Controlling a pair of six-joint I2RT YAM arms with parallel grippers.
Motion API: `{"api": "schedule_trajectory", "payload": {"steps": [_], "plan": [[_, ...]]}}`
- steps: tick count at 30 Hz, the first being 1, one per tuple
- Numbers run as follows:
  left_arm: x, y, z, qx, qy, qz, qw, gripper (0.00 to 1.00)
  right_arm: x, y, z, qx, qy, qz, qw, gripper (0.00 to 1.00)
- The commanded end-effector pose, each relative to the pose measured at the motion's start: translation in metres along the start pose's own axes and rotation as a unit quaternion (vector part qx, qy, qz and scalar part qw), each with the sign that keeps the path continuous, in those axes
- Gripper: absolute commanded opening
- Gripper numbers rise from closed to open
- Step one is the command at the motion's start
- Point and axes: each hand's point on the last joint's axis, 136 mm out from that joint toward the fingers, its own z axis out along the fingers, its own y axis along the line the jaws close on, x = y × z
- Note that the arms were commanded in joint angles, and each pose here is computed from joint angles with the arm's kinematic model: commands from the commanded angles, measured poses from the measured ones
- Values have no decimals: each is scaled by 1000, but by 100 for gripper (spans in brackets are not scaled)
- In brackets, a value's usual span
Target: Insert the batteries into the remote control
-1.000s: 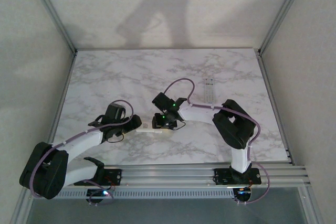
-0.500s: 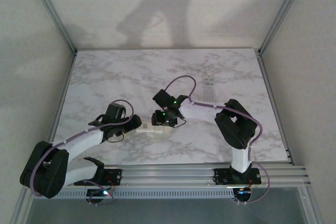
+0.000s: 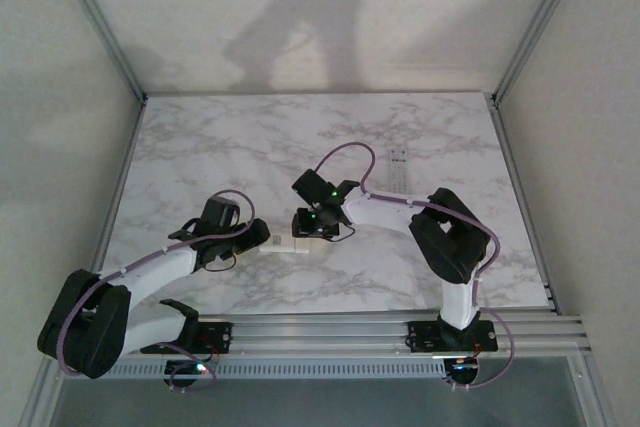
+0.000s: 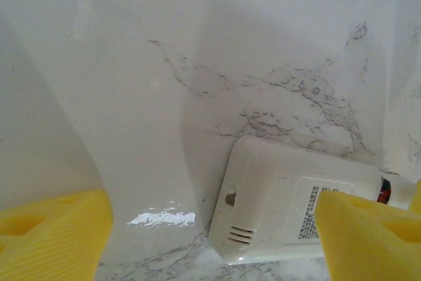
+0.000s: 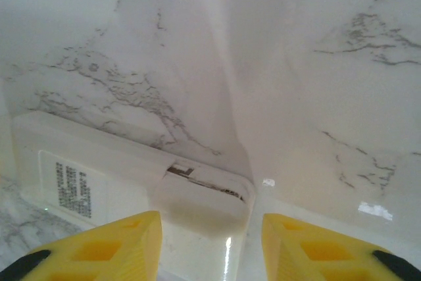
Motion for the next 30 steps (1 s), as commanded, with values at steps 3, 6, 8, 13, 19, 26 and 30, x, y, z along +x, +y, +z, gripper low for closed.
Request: {"api": "schedule_trajectory", "payload": {"steps": [3,6,8,13,19,26,30], "plan": [[5,4,5,-10,7,10,1000,82,-5,-16,8,38,-10,-13,999,42],[4,3,5,-9,5,12,1000,82,-8,-19,10,46,-15,-19,999,41],[4,4,6,-12,7,13,1000,82,-9,-21,12,51,-18,-22,998,41],[3,3,5,-11,6,15,1000,82,-11,-17,19,42,-15,-21,999,40],[5,4,6,-11,7,14,1000,82,-10,-14,26,38,-6,-21,999,40],[8,6,6,-9,9,8,1000,81,1,-11,20,24,0,-11,1000,39],[11,3,9,0,15,11,1000,76,-2,-5,3,9,-13,-6,1000,41]]}}
